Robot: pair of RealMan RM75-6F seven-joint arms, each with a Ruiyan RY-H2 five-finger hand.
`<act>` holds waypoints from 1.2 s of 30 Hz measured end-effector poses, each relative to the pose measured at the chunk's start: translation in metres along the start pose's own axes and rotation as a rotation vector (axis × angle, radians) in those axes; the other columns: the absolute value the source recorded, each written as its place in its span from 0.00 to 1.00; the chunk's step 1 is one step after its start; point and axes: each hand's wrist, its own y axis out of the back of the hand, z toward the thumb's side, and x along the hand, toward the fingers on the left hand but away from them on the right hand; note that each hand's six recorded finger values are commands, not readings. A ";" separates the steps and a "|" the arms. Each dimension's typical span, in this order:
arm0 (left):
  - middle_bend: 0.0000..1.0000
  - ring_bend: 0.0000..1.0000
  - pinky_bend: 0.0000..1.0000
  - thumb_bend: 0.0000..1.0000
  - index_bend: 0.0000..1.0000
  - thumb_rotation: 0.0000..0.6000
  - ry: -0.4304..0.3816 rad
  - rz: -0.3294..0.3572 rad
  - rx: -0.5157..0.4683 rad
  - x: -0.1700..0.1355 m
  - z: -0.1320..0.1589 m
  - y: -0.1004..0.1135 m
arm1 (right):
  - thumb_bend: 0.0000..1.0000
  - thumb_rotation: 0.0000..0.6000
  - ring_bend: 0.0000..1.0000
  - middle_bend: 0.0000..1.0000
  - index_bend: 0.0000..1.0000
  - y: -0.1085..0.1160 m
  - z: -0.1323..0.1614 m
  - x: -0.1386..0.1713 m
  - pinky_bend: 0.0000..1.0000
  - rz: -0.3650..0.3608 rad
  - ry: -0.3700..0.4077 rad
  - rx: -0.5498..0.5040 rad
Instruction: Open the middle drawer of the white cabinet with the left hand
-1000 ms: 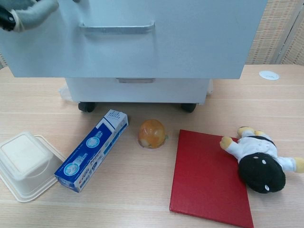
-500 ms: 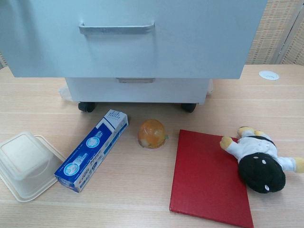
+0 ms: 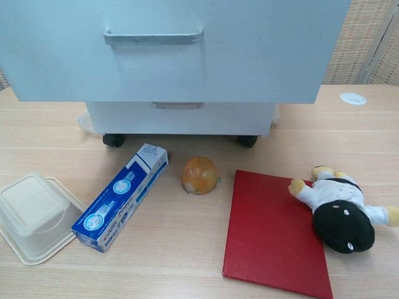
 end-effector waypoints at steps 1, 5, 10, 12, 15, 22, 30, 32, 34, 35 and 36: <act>0.94 1.00 1.00 0.51 0.85 1.00 0.012 -0.010 0.006 -0.005 -0.003 -0.001 | 0.33 1.00 0.04 0.11 0.09 0.000 0.001 0.000 0.10 0.000 0.002 0.001; 0.91 1.00 1.00 0.51 0.83 1.00 0.059 -0.045 0.040 -0.014 -0.019 -0.004 | 0.33 1.00 0.04 0.11 0.09 0.000 0.003 -0.002 0.10 0.001 0.009 0.002; 0.86 0.96 1.00 0.51 0.79 1.00 0.142 -0.116 0.101 -0.025 -0.043 -0.015 | 0.33 1.00 0.04 0.12 0.09 0.000 0.004 -0.003 0.10 0.001 0.015 0.001; 0.83 0.94 0.99 0.51 0.78 1.00 0.166 -0.141 0.133 -0.029 -0.052 -0.019 | 0.33 1.00 0.04 0.11 0.09 0.000 0.003 -0.003 0.10 0.000 0.013 0.001; 0.77 0.85 0.85 0.51 0.69 1.00 0.204 -0.179 0.177 -0.037 -0.067 -0.024 | 0.33 1.00 0.04 0.11 0.09 0.001 0.003 -0.003 0.10 -0.002 0.012 0.001; 0.58 0.49 0.49 0.49 0.39 1.00 0.298 -0.232 0.239 -0.055 -0.092 -0.035 | 0.33 1.00 0.04 0.11 0.09 0.001 0.003 -0.002 0.10 -0.007 0.013 -0.002; 0.07 0.11 0.19 0.42 0.06 1.00 0.315 -0.273 0.278 -0.064 -0.098 -0.045 | 0.33 1.00 0.04 0.11 0.09 0.002 0.000 0.001 0.10 -0.010 0.004 -0.005; 0.01 0.06 0.17 0.38 0.01 1.00 0.322 -0.294 0.290 -0.066 -0.099 -0.048 | 0.33 1.00 0.04 0.11 0.09 0.001 -0.001 0.002 0.10 -0.010 0.003 -0.007; 0.00 0.06 0.17 0.36 0.00 1.00 0.328 -0.308 0.298 -0.067 -0.099 -0.049 | 0.33 1.00 0.04 0.11 0.09 0.001 -0.001 0.003 0.10 -0.009 0.002 -0.007; 0.00 0.06 0.16 0.35 0.00 1.00 0.331 -0.313 0.302 -0.067 -0.099 -0.050 | 0.33 1.00 0.04 0.11 0.09 0.001 -0.001 0.003 0.10 -0.010 0.002 -0.006; 0.00 0.06 0.16 0.35 0.00 1.00 0.332 -0.315 0.306 -0.068 -0.099 -0.050 | 0.33 1.00 0.04 0.11 0.09 0.001 -0.002 0.003 0.10 -0.010 0.001 -0.006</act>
